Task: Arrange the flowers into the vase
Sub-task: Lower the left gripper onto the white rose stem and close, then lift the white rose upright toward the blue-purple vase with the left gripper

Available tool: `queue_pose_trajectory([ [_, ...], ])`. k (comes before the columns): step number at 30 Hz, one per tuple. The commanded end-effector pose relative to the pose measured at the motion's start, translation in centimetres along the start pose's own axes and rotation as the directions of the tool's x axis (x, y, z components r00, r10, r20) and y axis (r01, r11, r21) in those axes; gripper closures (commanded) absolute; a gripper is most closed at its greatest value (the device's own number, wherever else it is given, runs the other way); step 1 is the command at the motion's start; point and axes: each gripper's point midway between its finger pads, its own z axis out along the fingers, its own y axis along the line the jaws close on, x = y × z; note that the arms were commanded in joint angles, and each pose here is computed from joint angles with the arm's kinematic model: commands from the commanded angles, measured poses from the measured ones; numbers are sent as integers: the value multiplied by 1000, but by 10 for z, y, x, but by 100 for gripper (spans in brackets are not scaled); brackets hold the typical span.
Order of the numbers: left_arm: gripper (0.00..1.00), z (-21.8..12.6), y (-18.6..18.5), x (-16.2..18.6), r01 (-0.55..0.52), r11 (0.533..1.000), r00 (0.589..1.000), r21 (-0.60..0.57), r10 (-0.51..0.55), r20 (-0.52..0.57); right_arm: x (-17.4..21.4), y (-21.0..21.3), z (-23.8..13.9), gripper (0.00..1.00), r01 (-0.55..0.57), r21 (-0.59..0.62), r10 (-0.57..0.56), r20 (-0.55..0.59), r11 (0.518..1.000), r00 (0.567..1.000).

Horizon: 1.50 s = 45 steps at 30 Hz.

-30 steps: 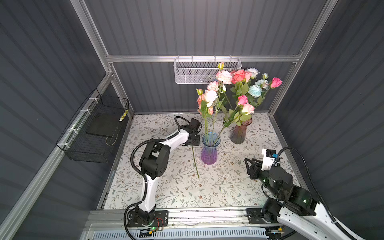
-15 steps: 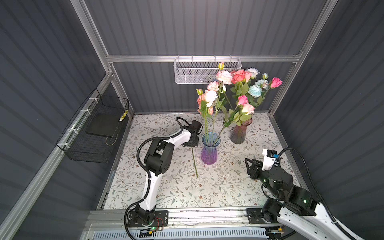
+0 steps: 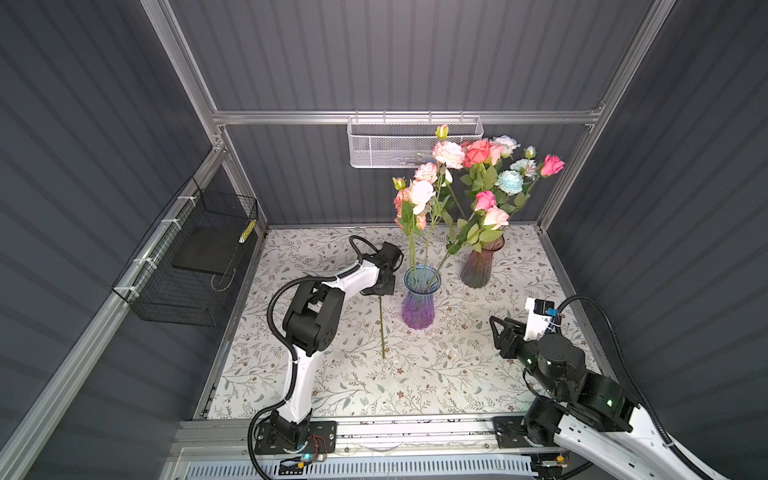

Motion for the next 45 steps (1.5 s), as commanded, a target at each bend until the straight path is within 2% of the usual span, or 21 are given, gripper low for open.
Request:
queue_pose_trajectory([
  [1, 99, -23, 3, -6, 0, 1000, 999, 10, -1, 35, -9, 0, -2, 51, -7, 12, 6, 25, 1000, 1000],
  [4, 99, -31, 7, -2, 1, 1000, 999, 11, -1, 39, -8, 1, -1, 51, -5, 10, 4, 19, 1000, 1000],
  [5, 95, -34, 6, 0, 3, 1000, 999, 20, -4, 42, -7, 1, 0, 51, -3, 12, 3, 14, 1000, 1000],
  [7, 79, -37, 4, 4, 4, 999, 999, 47, -5, 31, -6, 2, 1, 51, -2, 11, 2, 10, 1000, 1000],
  [8, 75, -38, 1, 8, 1, 998, 1000, 60, -2, 16, -7, 3, 1, 50, -1, 10, 1, 10, 1000, 1000],
  [13, 63, -52, -2, 34, 4, 996, 1000, 87, -3, -22, -7, 4, 3, 50, 7, 9, -7, 6, 1000, 1000],
  [16, 59, -61, 2, 74, -8, 997, 997, 75, 14, -81, -7, 4, 2, 50, 13, 11, -13, 7, 1000, 1000],
  [21, 52, -83, -18, 133, -37, 992, 989, 118, 53, -138, -9, 6, 6, 49, 33, 14, -34, 13, 999, 999],
  [27, 49, -99, -30, 160, 58, 974, 990, 221, -27, -142, -7, 18, 16, 48, 55, -6, -55, -14, 998, 998],
  [35, 49, -90, -42, 183, 47, 976, 983, 212, -7, -182, -5, 21, 20, 48, 54, -14, -54, -29, 998, 998],
  [45, 50, -79, -39, 211, 18, 997, 979, 72, -3, -202, 0, 16, 18, 47, 47, -6, -47, -34, 999, 998],
])
